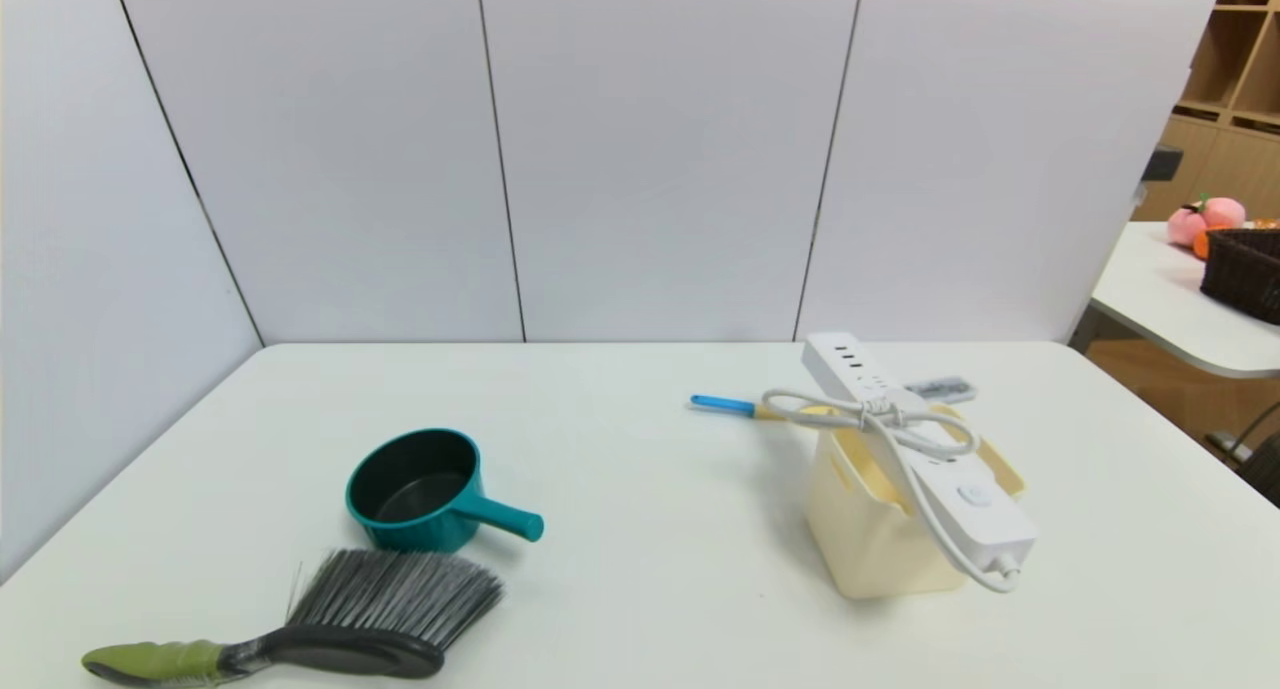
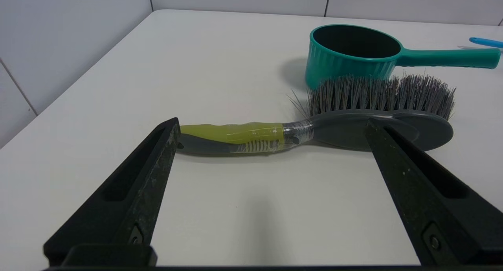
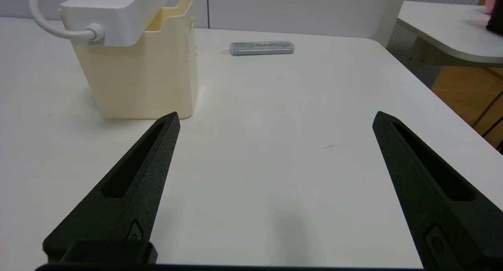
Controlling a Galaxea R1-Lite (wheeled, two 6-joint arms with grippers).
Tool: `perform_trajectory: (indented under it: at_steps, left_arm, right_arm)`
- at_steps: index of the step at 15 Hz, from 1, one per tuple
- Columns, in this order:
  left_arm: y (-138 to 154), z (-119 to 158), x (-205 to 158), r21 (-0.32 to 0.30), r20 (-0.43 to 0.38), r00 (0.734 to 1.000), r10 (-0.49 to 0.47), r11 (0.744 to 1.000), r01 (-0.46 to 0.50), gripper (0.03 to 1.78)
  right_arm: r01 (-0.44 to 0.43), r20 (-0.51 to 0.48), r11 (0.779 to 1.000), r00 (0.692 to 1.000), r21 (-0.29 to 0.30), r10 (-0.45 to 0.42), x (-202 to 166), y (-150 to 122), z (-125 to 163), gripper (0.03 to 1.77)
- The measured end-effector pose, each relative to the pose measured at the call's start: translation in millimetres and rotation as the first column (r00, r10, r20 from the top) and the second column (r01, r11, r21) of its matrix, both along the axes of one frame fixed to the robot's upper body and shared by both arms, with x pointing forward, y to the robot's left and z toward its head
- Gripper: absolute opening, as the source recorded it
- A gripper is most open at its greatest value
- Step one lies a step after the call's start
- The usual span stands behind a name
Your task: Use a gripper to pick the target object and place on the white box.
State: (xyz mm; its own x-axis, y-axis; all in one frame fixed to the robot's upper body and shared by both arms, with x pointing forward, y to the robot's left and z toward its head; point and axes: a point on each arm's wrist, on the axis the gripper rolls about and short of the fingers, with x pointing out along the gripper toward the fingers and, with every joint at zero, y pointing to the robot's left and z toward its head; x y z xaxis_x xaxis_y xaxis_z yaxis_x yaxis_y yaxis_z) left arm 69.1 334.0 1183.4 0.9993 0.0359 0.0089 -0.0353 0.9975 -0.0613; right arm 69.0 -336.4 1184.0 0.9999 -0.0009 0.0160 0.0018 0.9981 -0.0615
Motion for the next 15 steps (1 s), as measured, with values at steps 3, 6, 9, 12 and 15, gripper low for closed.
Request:
perform_trajectory:
  at_steps: [3, 6, 9, 12, 15]
  left_arm:
    - [0.0, 0.0, 0.0, 0.0, 0.0, 1.0, 0.0, 1.0, 0.0, 1.69]
    - [0.0, 0.0, 0.0, 0.0, 0.0, 1.0, 0.0, 1.0, 0.0, 1.69]
    - [0.0, 0.0, 0.0, 0.0, 0.0, 1.0, 0.001, 1.0, -0.001, 1.69]
    - [0.0, 0.0, 0.0, 0.0, 0.0, 1.0, 0.001, 1.0, -0.001, 1.69]
    - [0.0, 0.0, 0.0, 0.0, 0.0, 1.0, 0.0, 1.0, 0.0, 1.69]
  right_arm:
    - [0.0, 0.0, 1.0, 1.0, -0.002, 0.0, 0.0, 0.0, 0.0, 1.69]
    - [-0.001, 0.0, 1.0, 1.0, -0.006, 0.001, 0.0, 0.0, 0.0, 1.69]
    - [-0.002, 0.0, 1.0, 1.0, -0.002, 0.002, 0.0, 0.0, 0.0, 1.69]
    - [-0.002, 0.0, 1.0, 1.0, -0.005, 0.002, 0.0, 0.1, 0.0, 1.69]
    - [0.0, -0.001, 1.0, 1.0, -0.001, 0.0, 0.0, 0.0, -0.1, 1.69]
